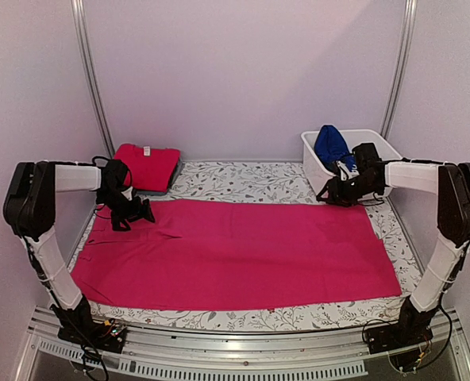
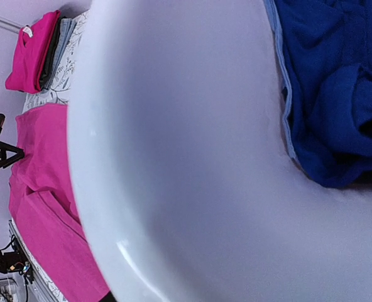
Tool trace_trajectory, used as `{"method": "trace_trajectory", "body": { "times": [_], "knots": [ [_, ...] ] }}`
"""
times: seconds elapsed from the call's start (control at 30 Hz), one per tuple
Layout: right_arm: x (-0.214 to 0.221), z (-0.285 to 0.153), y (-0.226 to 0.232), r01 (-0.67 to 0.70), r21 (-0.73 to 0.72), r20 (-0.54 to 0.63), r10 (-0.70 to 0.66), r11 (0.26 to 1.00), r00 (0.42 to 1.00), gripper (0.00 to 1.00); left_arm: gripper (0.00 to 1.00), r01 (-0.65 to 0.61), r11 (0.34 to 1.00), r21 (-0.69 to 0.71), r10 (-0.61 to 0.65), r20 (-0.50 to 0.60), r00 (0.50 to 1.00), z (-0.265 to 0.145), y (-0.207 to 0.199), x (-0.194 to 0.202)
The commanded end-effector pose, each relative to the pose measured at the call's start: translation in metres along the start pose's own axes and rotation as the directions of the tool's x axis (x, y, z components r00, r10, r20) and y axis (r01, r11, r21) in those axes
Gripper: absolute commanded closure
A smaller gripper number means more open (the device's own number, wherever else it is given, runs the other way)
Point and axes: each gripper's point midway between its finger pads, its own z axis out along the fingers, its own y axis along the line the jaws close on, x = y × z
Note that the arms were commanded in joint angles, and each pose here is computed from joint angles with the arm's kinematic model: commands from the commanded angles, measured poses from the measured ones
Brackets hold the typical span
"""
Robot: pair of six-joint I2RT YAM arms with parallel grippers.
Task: Fold and stack the mixed laundry pile
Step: Flatten out the crumpled trousers at the center of the board.
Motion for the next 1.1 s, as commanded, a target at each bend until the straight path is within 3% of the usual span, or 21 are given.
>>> {"method": "trace_trajectory", "body": {
  "times": [0.0,0.17,0.27,0.5,0.6,0.83,1.07],
  "knots": [
    [0.055,-0.007,-0.027,-0.099,0.112,-0.105,0.110,0.989,0.988,0.55,0.04,-0.101,0.994,0.035,0.099,0.048,0.994,0.001,-0.029,-0.014],
    [-0.003,-0.063,0.012,0.043,0.073,0.167,-0.055,0.996,0.984,0.48,0.03,-0.142,0.987,0.074,0.136,0.090,0.987,-0.002,-0.049,-0.025],
    [-0.006,-0.087,0.006,0.009,0.148,0.253,-0.047,0.989,0.966,0.49,0.03,-0.172,0.982,0.075,0.161,0.132,0.978,-0.012,-0.055,-0.034],
    [0.039,-0.060,-0.021,-0.217,0.137,0.205,0.186,0.967,0.961,0.54,0.03,-0.202,0.975,0.093,0.185,0.167,0.968,-0.022,-0.065,-0.045],
    [0.041,-0.051,-0.030,-0.276,0.130,0.237,0.240,0.952,0.941,0.55,0.03,-0.222,0.967,0.122,0.200,0.174,0.964,-0.023,-0.073,-0.045],
    [0.020,-0.020,-0.044,-0.291,0.126,0.260,0.252,0.948,0.932,0.54,0.05,-0.267,0.953,0.143,0.253,0.106,0.962,-0.002,-0.080,-0.025],
    [-0.014,0.000,-0.060,-0.295,0.153,0.292,0.242,0.943,0.925,0.50,0.07,-0.399,0.912,0.101,0.395,0.051,0.917,0.029,-0.104,-0.013]
  ]
}}
